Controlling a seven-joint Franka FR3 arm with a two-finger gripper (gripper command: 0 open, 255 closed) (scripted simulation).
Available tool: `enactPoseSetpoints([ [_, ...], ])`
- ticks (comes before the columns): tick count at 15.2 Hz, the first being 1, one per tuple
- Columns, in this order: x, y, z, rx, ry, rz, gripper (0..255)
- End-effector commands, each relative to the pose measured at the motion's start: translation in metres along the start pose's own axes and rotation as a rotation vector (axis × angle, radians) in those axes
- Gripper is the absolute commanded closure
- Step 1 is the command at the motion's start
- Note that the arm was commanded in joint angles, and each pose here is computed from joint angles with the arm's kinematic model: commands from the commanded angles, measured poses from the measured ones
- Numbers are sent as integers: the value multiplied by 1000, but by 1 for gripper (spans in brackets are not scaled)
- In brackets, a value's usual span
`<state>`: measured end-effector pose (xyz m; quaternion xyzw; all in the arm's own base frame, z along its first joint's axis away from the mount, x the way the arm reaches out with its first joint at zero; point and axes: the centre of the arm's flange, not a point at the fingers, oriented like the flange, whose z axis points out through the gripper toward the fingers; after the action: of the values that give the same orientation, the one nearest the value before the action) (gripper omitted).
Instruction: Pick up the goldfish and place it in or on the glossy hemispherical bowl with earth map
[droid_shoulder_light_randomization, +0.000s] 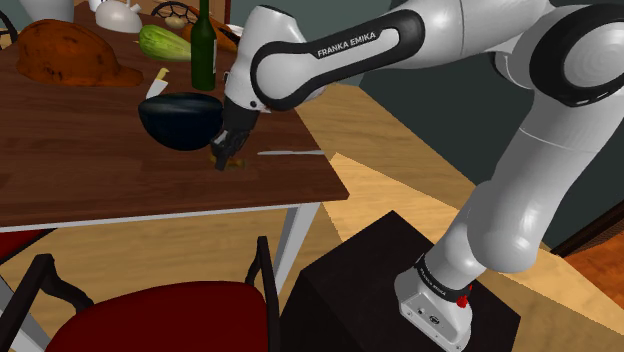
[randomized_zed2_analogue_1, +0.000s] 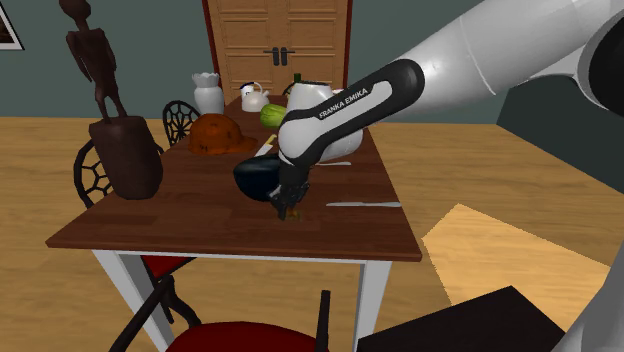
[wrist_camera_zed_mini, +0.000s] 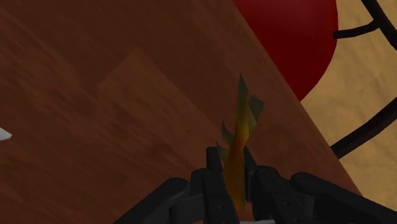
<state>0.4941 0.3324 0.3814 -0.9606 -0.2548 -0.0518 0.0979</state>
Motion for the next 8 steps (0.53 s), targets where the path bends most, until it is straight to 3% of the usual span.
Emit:
enactPoseSetpoints([
  [1, 2, -1, -9, 0, -1, 0, 255],
  [8, 7, -7, -45, 0, -1, 0, 255],
])
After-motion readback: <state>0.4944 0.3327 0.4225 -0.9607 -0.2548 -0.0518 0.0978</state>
